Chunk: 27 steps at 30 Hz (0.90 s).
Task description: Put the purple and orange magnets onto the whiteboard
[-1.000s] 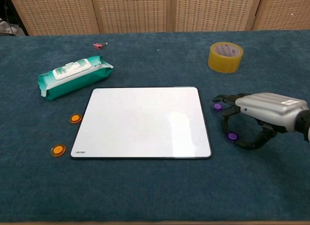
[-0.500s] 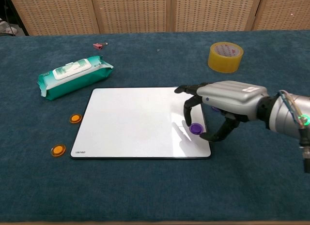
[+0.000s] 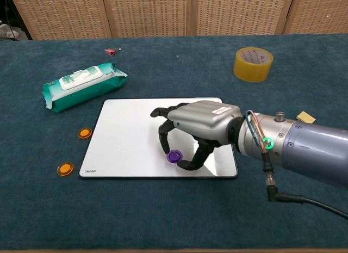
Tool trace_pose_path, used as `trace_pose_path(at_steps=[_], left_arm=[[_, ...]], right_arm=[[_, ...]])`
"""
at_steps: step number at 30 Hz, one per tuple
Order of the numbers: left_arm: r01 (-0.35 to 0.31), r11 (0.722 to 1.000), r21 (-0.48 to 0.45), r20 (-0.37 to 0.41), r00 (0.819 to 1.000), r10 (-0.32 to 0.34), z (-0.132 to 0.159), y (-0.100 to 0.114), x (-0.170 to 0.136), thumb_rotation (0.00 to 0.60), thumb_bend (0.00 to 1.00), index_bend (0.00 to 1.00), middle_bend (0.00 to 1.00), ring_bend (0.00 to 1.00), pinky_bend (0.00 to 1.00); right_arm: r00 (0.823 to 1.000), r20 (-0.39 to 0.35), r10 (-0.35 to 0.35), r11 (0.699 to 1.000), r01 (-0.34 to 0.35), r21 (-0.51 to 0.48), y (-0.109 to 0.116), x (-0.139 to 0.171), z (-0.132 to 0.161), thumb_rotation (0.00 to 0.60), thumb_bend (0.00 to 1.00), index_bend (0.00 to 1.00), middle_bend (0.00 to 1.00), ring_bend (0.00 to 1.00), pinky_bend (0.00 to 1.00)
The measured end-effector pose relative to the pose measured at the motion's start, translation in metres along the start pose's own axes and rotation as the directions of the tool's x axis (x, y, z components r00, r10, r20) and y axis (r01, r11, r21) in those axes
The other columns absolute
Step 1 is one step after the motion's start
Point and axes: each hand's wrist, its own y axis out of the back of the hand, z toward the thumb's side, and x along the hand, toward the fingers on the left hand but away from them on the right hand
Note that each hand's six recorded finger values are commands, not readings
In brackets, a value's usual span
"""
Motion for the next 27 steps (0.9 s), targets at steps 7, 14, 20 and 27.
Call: trace_pose_path(at_steps=[7,14,20,27], left_arm=[[-0.001,1.0,-0.005,-0.004,1.0,0.001,-0.001,0.002,-0.001,0.6,0.0,0.0,0.0,0.0,0.07],[0.008,1.0,-0.002,-0.001,1.0,-0.008,-0.001,0.001,-0.001,0.6,0.0,0.0,0.0,0.0,0.07],[0.011,1.0,0.0,-0.002,1.0,-0.011,-0.001,0.0,-0.001,0.6,0.0,0.0,0.0,0.0,0.07],[0.009,1.0,-0.009,-0.005,1.0,-0.009,-0.002,0.002,0.0,0.6,0.0,0.0,0.0,0.0,0.07]], right_arm=[[1.0,0.018,0.003,1.0,-0.004,0.011,-0.002,-0.004,0.001,0.6,0.44,0.5,0.0,0.0,0.0],[1.0,0.028,0.011,1.0,-0.012,0.025,-0.005,-0.001,-0.003,0.6,0.44,0.19,0.0,0.0,0.0],[1.0,0.023,-0.004,0.999,0.004,0.038,-0.001,0.001,-0.002,0.6,0.38,0.1,0.0,0.0,0.0],[0.994,0.062,-0.087,0.995,0.085,0.044,0.024,0.007,-0.018,0.6,0.32,0.1,0.0,0.0,0.0]])
